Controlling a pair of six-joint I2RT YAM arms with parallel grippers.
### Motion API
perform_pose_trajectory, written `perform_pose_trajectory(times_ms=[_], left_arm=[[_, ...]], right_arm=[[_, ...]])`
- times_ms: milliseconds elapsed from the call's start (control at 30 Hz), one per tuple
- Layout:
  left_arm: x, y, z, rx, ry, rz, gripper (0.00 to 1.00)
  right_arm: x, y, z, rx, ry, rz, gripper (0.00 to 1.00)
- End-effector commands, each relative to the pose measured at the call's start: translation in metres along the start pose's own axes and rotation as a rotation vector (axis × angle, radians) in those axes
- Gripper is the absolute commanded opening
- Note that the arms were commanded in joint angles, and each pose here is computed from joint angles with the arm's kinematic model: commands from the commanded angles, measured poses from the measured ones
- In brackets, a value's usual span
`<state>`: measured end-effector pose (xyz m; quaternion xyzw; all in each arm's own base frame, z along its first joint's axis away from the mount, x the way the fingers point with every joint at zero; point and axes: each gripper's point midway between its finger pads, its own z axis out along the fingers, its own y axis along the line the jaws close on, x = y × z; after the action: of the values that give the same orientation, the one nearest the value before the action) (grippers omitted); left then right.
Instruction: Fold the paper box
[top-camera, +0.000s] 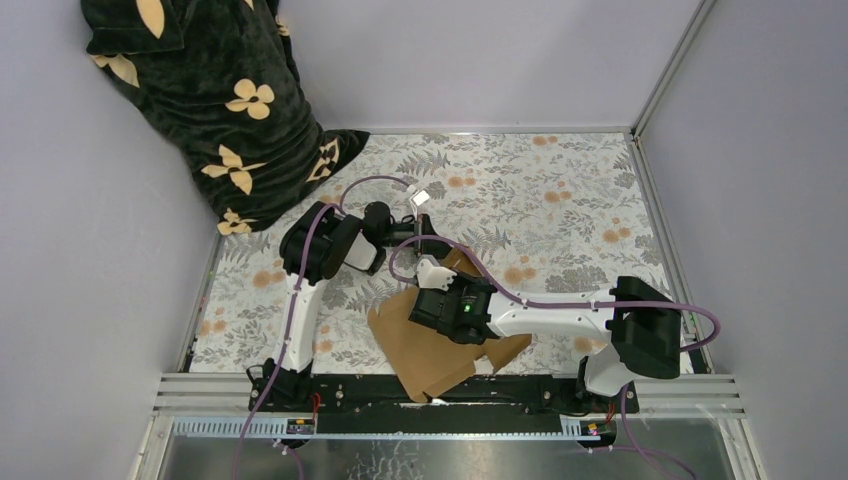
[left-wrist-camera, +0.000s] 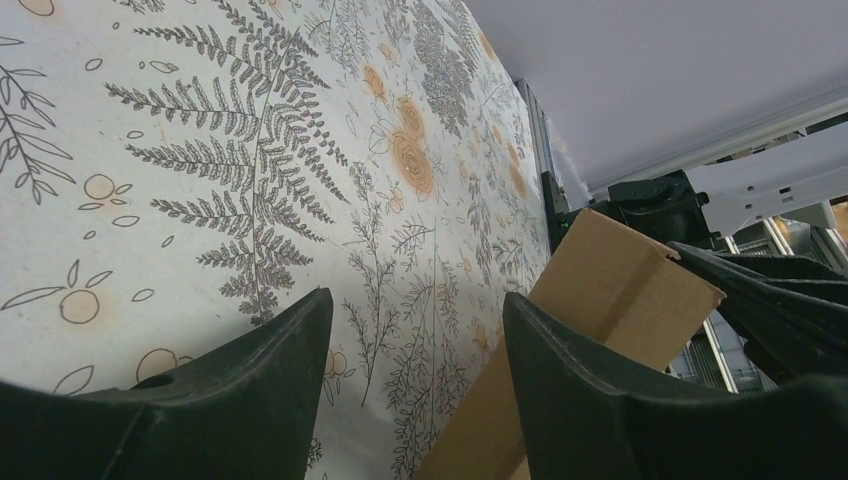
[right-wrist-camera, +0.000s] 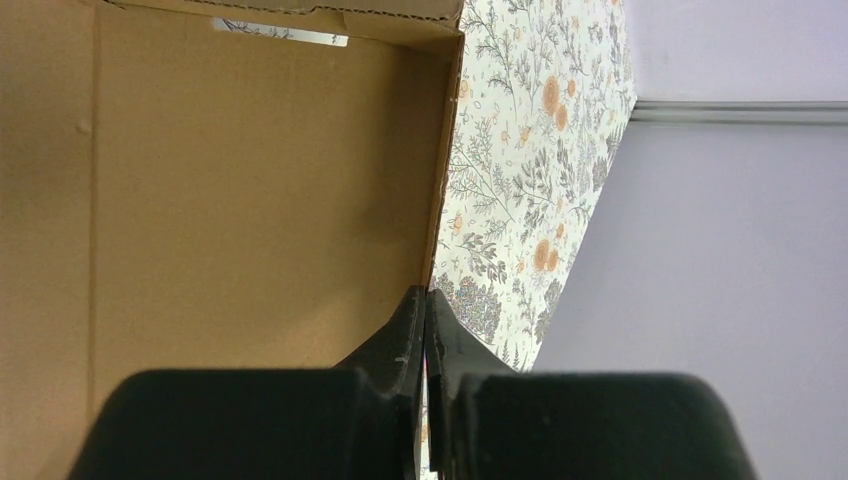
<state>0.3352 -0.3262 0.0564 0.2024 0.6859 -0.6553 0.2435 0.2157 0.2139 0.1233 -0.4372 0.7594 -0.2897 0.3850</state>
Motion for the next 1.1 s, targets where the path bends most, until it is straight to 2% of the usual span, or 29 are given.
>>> perform_pose_trajectory(times_ms=[0, 233, 433, 800, 867, 1000, 1033, 1067], left_arm=[[-0.002, -0.003, -0.006, 0.017, -0.024, 0.053, 0.7], [-0.022, -0.005, -0.01, -0.005, -0.071, 0.098, 0.72], [-0.028, -0.013, -0.012, 0.027, -0.129, 0.144, 0.98], [-0.02, -0.009, -0.005, 0.072, -0.11, 0.163, 0.99], [-0.019, -0.006, -0.004, 0.074, -0.104, 0.15, 0.89], [-0.013, 0.0, -0.003, 0.078, -0.087, 0.124, 0.53], [-0.012, 0.001, -0.003, 0.078, -0.086, 0.121, 0.46], [-0.011, 0.002, -0.002, 0.078, -0.085, 0.119, 0.43]], right_arm=[[-0.009, -0.014, -0.004, 0.031, -0.013, 0.054, 0.02], [-0.013, -0.036, -0.009, 0.119, 0.005, -0.006, 0.02], [-0.012, -0.04, -0.011, 0.122, 0.007, -0.012, 0.02], [-0.009, -0.036, -0.011, 0.089, -0.001, -0.011, 0.02], [-0.008, -0.036, -0.011, 0.091, 0.0, -0.012, 0.02], [-0.007, -0.037, -0.012, 0.091, -0.003, -0.007, 0.02], [-0.007, -0.037, -0.011, 0.092, -0.002, -0.007, 0.02], [-0.007, -0.038, -0.012, 0.093, -0.003, -0.005, 0.02]])
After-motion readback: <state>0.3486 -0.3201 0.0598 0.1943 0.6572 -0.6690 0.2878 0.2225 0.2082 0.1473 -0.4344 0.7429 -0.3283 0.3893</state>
